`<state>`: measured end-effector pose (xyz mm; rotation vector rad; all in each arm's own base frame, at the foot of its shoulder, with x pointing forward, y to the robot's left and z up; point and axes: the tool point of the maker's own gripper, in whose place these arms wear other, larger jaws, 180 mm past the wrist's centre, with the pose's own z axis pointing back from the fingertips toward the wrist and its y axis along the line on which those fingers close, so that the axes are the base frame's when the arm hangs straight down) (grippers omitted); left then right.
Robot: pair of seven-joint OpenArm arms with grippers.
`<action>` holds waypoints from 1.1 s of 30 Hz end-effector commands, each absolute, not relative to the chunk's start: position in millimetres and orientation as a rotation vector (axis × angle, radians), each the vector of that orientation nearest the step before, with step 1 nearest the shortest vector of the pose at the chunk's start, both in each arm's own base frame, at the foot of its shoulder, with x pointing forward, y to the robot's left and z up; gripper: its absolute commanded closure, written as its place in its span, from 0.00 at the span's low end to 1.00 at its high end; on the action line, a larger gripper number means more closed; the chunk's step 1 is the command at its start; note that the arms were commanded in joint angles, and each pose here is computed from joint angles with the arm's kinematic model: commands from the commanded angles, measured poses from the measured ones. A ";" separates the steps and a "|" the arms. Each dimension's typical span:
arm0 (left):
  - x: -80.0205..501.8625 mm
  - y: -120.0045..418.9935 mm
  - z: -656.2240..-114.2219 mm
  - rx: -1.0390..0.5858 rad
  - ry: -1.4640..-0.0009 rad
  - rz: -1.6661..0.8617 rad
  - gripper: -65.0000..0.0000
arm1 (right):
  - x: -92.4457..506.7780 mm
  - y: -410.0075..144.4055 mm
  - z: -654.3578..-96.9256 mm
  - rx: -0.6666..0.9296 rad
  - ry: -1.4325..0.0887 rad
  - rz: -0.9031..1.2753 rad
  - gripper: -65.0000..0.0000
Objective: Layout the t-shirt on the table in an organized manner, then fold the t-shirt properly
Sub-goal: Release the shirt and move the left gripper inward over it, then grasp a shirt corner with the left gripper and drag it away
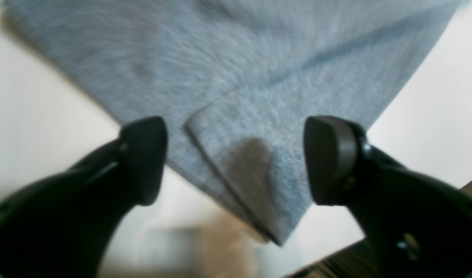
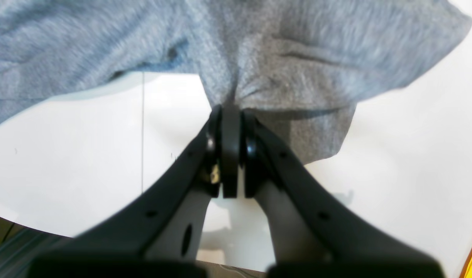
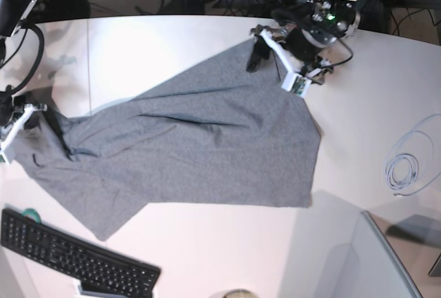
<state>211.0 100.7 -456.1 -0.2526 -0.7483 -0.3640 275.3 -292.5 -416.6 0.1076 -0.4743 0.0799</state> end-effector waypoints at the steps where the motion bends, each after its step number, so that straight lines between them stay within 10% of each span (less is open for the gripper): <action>1: 223.6 95.2 -446.2 -0.253 -0.799 -0.398 0.32 | 284.2 -301.1 -403.0 0.087 -0.514 0.085 1.00; 16: 237.1 87.1 -469.6 -0.210 -0.699 -0.506 0.41 | 272.6 -312.8 -404.2 0.074 -0.503 0.042 1.00; 24: 233.0 89.6 -473.6 -0.210 -0.685 -0.497 1.00 | 273.1 -313.2 -403.6 0.074 -0.505 0.041 1.00; 33: 229.8 83.2 -445.3 -0.250 -0.744 -0.477 1.00 | 272.4 -313.1 -404.9 0.076 -0.501 0.039 1.00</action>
